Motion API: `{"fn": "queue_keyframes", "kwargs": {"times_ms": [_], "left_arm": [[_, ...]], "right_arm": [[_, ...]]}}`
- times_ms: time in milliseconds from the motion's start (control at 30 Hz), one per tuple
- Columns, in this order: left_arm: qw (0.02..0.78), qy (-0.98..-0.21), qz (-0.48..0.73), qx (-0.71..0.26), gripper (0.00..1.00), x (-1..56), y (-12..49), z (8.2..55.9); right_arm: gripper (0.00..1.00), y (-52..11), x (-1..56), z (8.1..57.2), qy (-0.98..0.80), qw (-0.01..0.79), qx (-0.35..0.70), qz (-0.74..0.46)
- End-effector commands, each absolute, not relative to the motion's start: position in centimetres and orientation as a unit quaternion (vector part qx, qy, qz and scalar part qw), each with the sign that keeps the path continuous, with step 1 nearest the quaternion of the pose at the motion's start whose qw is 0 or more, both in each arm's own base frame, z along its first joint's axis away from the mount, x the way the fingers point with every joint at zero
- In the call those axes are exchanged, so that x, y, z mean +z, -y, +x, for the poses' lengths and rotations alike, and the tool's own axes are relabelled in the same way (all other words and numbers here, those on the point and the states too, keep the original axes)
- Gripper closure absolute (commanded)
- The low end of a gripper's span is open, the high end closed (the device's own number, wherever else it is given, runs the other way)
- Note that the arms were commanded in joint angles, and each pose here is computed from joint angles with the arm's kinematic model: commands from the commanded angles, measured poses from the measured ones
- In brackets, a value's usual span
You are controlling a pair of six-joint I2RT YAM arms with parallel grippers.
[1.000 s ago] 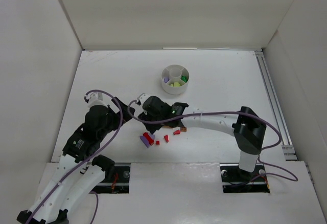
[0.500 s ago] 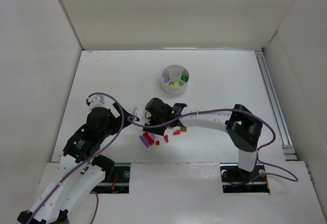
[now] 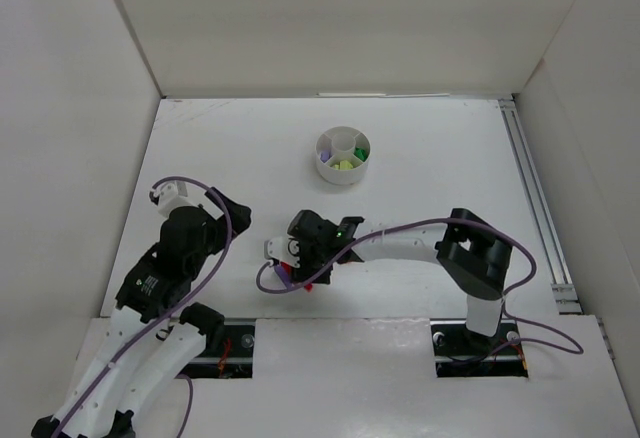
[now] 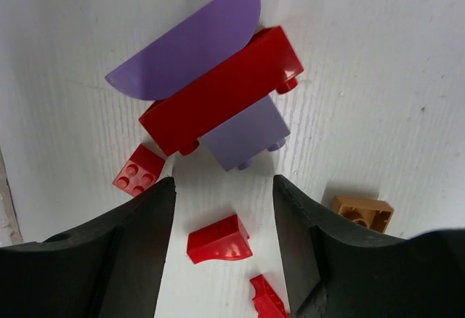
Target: Sort the legos into containers by color
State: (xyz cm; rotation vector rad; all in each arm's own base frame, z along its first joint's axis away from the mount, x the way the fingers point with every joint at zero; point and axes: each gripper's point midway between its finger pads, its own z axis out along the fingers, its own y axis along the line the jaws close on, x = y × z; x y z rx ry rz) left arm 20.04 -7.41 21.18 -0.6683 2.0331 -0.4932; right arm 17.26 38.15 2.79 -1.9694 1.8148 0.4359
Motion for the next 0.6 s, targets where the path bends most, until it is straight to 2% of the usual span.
{"fn": "queue_keyframes", "kwargs": {"times_ms": [0,567], "left_arm": [[0.477,-0.806,-0.287,-0.2,0.0,23.0,7.0,20.9],[0.479,-0.81,-0.294,-0.165,0.0,23.0,5.8,20.7]], "right_arm": [[0.39,-41.0,4.6,18.3,-0.626,0.255,0.172,-0.717],[0.39,-42.5,3.8,18.9,-0.584,0.253,0.169,-0.753]]}}
